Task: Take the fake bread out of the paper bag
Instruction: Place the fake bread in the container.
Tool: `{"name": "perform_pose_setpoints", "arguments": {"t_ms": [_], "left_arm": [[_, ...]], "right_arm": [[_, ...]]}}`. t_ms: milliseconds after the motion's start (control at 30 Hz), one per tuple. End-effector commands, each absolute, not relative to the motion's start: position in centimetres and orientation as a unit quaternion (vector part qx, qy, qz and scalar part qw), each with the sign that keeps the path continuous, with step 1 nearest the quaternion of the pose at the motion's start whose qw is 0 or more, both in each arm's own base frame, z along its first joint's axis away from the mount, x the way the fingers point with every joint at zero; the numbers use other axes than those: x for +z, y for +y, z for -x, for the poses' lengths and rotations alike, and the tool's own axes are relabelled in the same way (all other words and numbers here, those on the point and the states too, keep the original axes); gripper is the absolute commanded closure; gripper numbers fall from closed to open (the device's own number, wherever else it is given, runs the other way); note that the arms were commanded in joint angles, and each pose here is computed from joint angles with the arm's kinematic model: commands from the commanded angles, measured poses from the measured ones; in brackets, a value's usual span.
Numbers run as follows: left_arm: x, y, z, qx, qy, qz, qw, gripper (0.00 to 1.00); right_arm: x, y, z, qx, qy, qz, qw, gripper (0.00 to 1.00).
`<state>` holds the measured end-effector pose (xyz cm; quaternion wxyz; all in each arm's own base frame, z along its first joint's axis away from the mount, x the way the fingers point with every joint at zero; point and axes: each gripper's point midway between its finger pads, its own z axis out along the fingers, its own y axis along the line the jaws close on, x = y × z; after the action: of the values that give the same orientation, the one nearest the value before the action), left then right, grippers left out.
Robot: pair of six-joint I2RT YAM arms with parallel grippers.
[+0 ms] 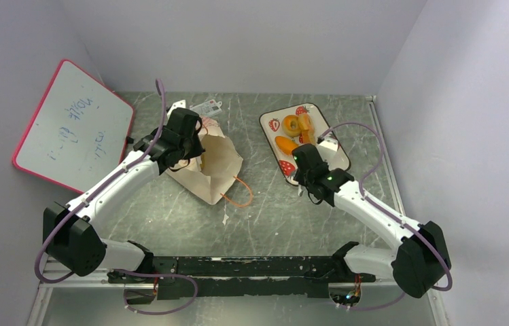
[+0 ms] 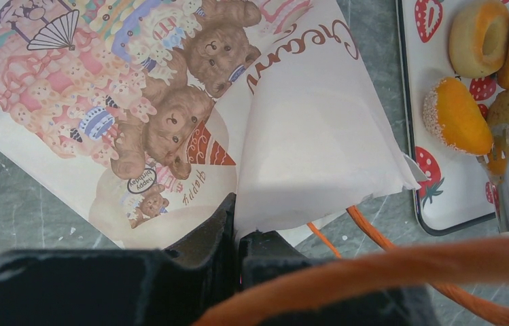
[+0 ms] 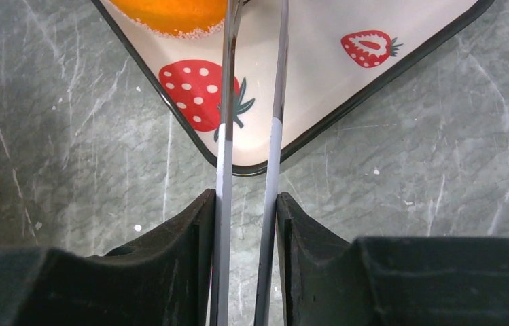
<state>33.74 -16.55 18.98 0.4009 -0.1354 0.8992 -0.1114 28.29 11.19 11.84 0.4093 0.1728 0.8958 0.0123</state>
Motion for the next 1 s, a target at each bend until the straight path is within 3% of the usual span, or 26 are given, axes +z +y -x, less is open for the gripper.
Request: {"name": "perform_pose_setpoints", "arguments": {"t_ms": [0, 967], "left_arm": [[20.1, -17.2, -34.4, -0.134, 0.891, 0.135, 0.413, 0.93], [20.2, -18.4, -35.5, -0.148, 0.891, 0.133, 0.407, 0.93]], "right_arm": [[13.7, 12.0, -29.4, 0.038, 0.885, -0.171, 0.432, 0.62], [14.8, 11.6, -25.7, 0.081, 0.891, -0.187, 0.406, 0.59]]}}
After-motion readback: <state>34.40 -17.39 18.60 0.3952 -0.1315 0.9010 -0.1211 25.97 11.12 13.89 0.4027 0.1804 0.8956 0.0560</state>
